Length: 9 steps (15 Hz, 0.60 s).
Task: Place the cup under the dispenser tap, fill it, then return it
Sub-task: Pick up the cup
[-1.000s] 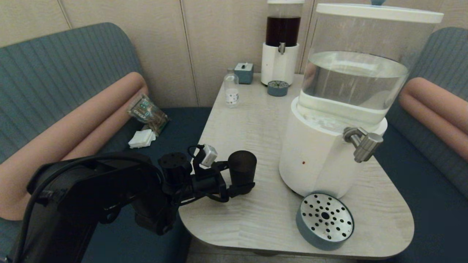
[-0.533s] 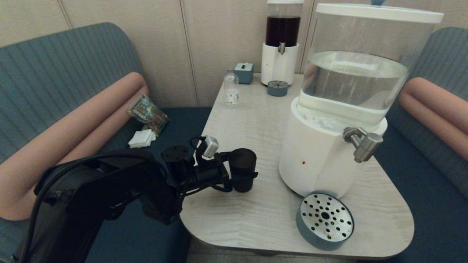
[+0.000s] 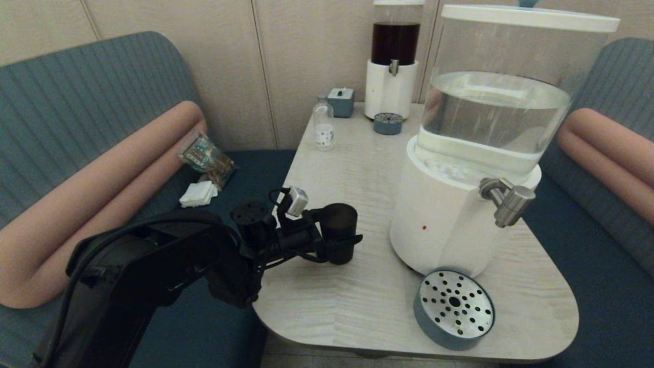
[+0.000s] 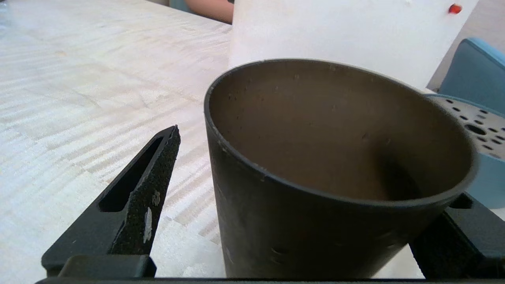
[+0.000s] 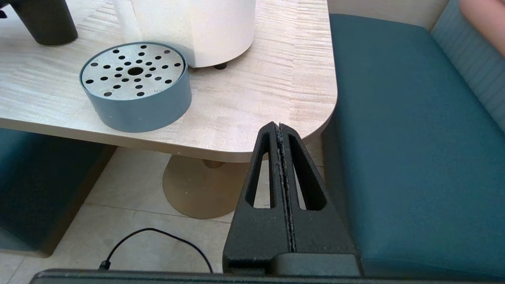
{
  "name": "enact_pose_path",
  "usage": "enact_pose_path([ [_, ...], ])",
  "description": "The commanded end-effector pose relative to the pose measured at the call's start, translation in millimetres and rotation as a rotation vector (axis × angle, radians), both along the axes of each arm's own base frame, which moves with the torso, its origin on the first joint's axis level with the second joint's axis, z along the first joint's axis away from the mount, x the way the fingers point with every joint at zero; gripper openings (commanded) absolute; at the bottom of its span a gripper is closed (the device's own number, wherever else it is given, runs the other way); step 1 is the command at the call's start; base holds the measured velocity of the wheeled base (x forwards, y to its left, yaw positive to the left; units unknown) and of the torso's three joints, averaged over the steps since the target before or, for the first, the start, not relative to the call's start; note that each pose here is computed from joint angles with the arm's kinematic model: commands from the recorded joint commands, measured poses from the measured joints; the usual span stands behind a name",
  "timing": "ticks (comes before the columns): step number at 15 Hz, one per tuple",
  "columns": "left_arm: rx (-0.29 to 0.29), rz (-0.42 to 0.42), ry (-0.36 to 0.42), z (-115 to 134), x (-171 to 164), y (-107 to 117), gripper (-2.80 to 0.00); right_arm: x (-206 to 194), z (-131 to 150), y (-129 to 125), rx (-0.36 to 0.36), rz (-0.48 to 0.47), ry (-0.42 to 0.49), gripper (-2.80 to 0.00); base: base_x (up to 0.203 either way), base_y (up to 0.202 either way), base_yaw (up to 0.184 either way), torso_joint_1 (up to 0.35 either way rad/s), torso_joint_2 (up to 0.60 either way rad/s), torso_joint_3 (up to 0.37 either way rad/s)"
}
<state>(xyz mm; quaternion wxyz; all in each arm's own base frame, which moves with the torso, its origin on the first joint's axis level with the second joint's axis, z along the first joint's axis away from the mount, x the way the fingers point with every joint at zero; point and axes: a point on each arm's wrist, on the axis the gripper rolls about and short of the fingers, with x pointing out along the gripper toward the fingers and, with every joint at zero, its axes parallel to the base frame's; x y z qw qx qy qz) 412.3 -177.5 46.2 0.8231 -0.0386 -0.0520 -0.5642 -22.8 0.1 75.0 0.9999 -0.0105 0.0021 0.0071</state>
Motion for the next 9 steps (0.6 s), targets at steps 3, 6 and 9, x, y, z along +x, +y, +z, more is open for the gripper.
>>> enact_pose_path([
  [3,-0.010,-0.003,-0.021,-4.6,7.8,-3.0,0.00,-0.1,0.0,0.0,0.000,0.001,-0.001,-2.80,0.000,0.000,0.000,0.000,0.00,0.000],
  [6,-0.011,-0.003,-0.019,-4.2,7.7,-3.0,0.00,-0.1,-0.1,0.0,0.000,0.001,-0.001,-2.80,0.000,0.000,0.000,0.000,0.00,0.000],
  [9,-0.010,-0.003,-0.020,-4.2,7.7,-3.0,-2.80,-0.1,0.0,0.0,0.000,0.001,-0.001,-2.80,0.000,0.000,0.000,0.000,0.00,0.000],
])
